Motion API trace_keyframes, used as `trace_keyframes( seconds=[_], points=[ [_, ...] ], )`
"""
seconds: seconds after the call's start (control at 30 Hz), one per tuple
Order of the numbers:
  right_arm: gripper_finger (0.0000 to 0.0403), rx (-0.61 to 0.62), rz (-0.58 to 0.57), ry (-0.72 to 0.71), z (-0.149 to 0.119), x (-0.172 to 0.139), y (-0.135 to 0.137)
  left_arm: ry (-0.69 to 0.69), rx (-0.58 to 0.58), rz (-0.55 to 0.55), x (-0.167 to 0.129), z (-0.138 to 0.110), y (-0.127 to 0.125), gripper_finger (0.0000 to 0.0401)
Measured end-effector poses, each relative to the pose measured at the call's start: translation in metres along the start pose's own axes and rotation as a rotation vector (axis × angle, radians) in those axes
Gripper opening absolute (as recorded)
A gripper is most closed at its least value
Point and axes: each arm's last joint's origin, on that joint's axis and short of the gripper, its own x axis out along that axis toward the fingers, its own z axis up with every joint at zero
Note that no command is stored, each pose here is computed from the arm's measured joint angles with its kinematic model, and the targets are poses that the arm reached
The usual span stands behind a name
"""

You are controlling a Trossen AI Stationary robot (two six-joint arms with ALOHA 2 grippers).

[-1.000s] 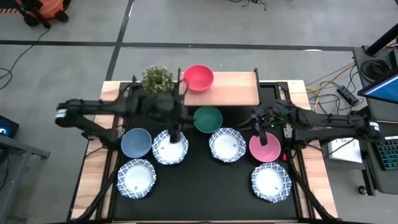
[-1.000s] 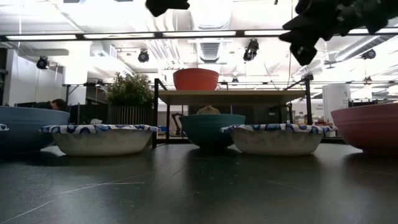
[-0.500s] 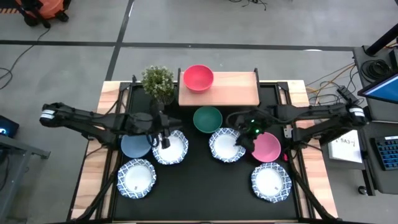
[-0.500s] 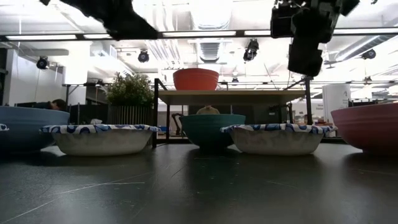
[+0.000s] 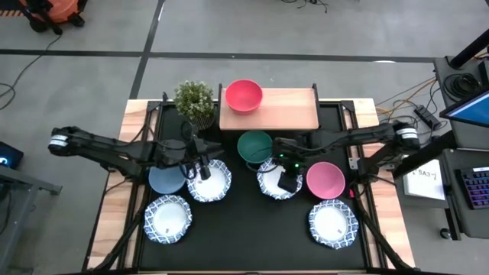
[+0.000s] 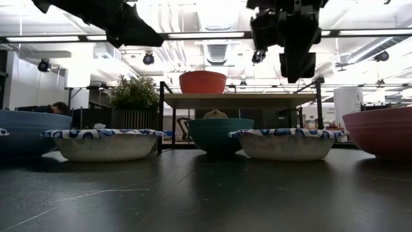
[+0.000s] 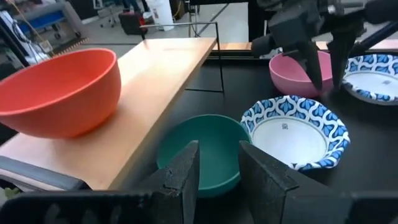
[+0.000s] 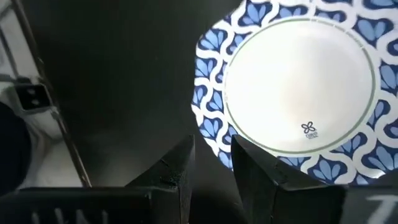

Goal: Place and stack bowls onto a shelf
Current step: Put the white patterned bowl on the shelf

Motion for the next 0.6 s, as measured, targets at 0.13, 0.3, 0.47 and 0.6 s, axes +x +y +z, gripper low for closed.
trace_keyframes(
  seconds=[0.13, 0.3, 0.47, 0.6],
  points=[
    [0.0095, -0.033, -0.022, 0.060, 0.007, 0.010, 0.000, 0.012, -0.005, -0.006, 0.002, -0.002, -0.002, 0.0094],
    [0.0095, -0.050, -0.036, 0.118, 0.015, 0.016, 0.001, 0.027, -0.055, -0.016, 0.003, -0.004, -0.003, 0.0094],
    [0.0095, -0.057, -0.033, 0.112, 0.020, 0.012, 0.006, 0.059, -0.074, -0.019, 0.003, -0.007, -0.003, 0.0094],
    [0.0095, -0.048, -0.020, 0.086, 0.022, 0.010, 0.010, 0.061, -0.071, -0.020, 0.003, -0.007, -0.003, 0.0094]
  ],
)
